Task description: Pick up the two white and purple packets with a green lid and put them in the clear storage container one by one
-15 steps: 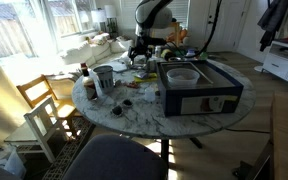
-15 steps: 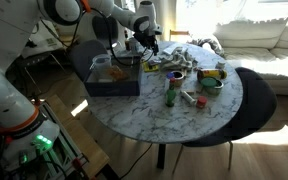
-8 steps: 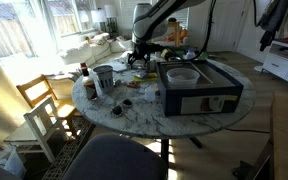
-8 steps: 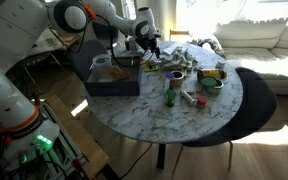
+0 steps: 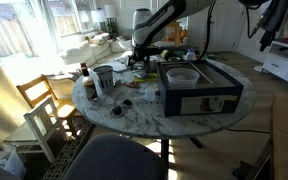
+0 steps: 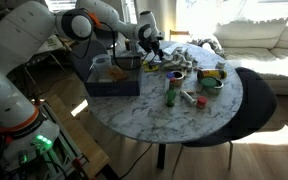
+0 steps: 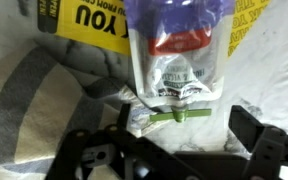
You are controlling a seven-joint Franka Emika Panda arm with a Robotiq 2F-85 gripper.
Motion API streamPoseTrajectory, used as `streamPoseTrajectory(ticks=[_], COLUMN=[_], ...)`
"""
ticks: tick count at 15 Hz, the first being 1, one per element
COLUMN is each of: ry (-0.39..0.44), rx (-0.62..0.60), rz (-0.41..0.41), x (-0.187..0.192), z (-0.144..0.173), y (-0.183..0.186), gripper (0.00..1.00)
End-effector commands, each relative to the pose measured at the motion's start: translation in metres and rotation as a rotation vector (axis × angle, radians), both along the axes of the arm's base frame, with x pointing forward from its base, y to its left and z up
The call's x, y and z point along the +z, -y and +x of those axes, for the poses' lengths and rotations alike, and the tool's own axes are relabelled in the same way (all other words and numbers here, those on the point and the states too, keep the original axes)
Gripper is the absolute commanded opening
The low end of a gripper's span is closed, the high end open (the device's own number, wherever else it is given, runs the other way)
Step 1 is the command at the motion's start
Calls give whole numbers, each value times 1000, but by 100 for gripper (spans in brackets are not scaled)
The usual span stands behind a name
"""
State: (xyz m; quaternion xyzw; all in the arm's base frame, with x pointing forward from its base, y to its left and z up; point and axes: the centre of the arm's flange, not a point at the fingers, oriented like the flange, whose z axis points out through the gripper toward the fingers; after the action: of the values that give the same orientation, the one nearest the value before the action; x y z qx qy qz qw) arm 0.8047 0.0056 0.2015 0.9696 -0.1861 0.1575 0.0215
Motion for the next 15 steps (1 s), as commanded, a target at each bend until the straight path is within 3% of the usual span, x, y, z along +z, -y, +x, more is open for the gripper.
streamPoseTrajectory(ticks=[1,4,6,9,15], ry=[38,56,75,93,104], rx=[-5,2,6,13,26], rz=[-28,-32,-43,-60,-78], x=[-24,-34,-39,-44,-40], z=[25,29,32,34,37], y=[0,-1,0,2,1], gripper=[100,98,85,53,12])
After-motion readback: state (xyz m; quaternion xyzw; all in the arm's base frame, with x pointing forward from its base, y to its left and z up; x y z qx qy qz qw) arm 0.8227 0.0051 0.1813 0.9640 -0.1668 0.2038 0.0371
